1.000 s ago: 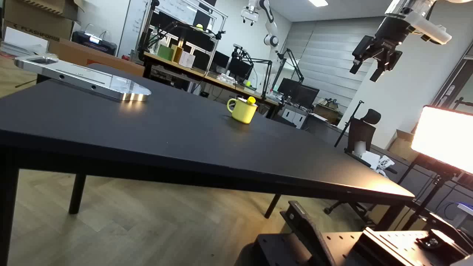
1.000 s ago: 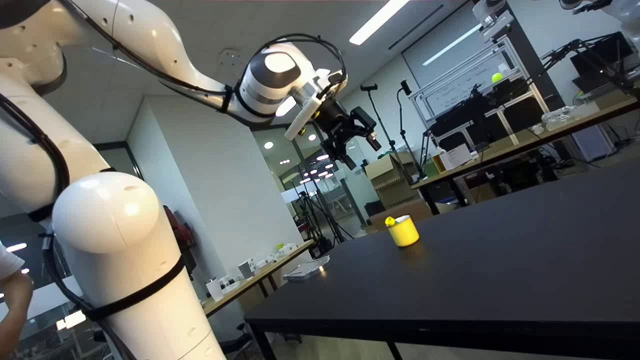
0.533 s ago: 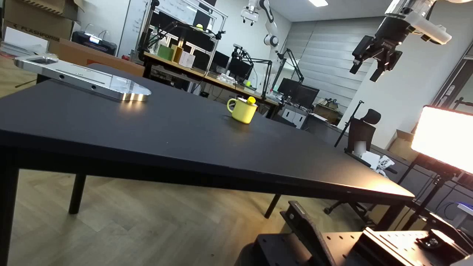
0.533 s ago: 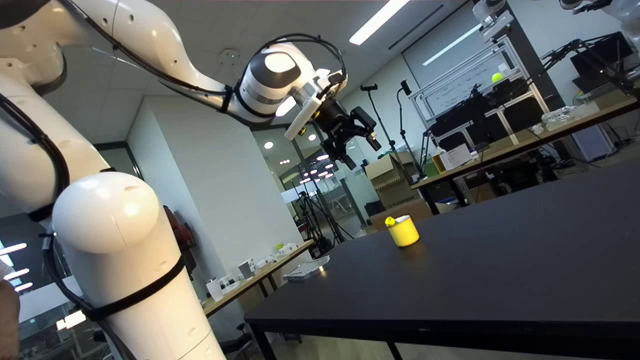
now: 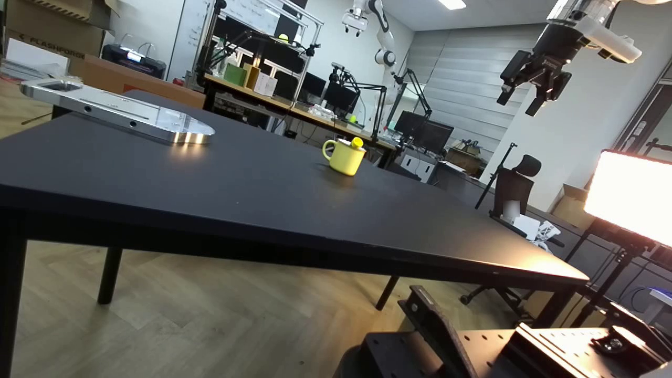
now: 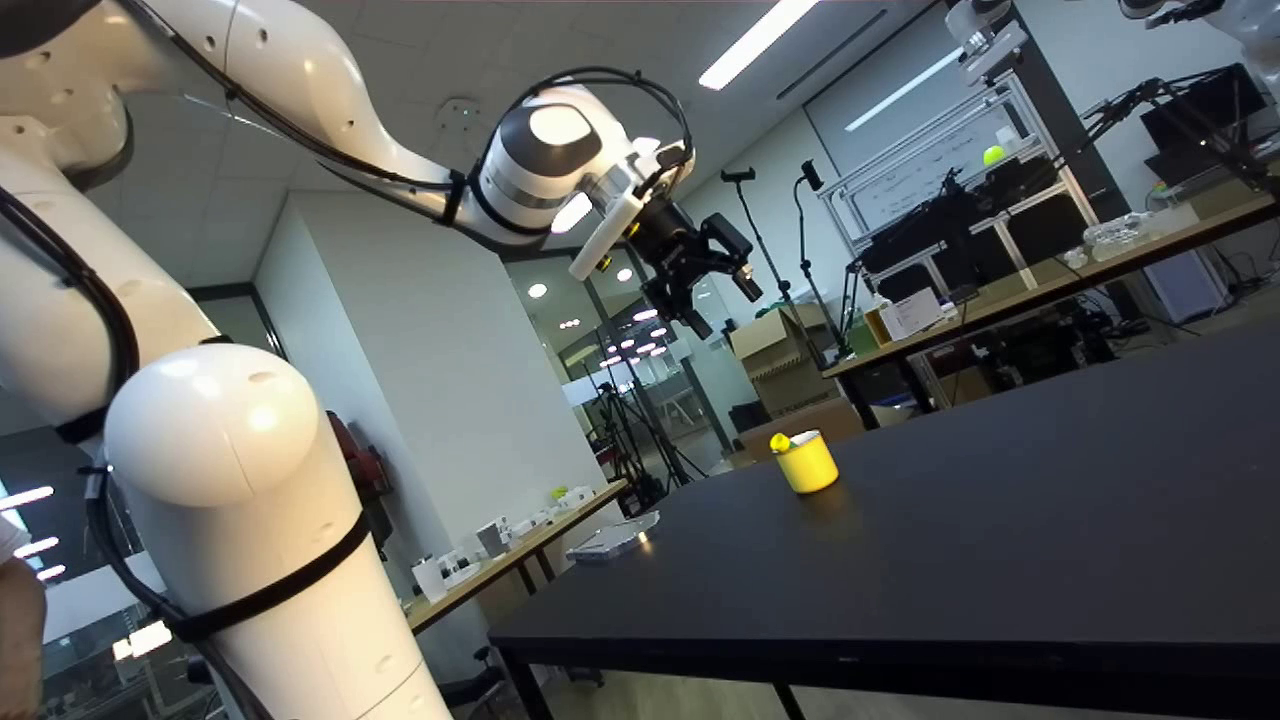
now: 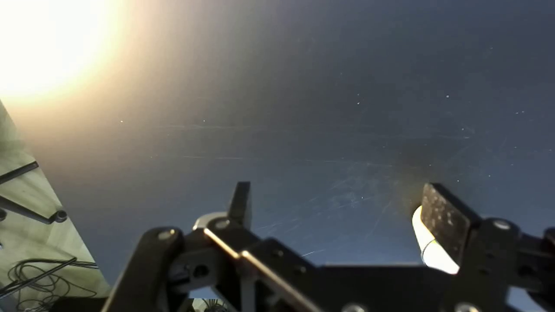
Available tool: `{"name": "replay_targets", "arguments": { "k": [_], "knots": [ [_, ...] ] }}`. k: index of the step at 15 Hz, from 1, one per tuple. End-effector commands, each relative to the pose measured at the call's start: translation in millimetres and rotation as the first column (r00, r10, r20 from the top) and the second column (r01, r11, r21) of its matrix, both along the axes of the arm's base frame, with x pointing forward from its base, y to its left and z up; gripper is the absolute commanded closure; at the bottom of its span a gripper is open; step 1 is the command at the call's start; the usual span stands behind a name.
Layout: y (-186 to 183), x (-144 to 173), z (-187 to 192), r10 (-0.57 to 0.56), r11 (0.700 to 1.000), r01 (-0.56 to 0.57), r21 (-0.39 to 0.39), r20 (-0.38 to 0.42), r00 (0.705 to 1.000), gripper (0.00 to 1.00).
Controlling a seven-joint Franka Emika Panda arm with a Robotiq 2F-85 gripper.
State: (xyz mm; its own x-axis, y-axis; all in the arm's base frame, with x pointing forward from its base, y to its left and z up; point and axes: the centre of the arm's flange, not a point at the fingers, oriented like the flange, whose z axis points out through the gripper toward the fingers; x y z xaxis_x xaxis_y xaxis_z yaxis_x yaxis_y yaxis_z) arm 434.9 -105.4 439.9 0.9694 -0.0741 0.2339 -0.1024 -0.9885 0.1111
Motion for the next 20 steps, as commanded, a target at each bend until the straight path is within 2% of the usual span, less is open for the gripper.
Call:
{"name": "replay_targets", "arguments": {
  "k": [1,13,17,20],
  "knots": [
    [0,0,0,0.0,1.0,0.0,0.0,0.0,1.0,0.0],
    [0,0,0,0.0,1.0,0.0,0.0,0.0,1.0,0.0],
    [12,45,-21,0.082,0.997,-0.083,-0.007,-0.015,0.996,0.0],
    [25,89,-47,0.192,0.981,-0.193,-0.01,-0.057,0.98,0.0]
  ]
}}
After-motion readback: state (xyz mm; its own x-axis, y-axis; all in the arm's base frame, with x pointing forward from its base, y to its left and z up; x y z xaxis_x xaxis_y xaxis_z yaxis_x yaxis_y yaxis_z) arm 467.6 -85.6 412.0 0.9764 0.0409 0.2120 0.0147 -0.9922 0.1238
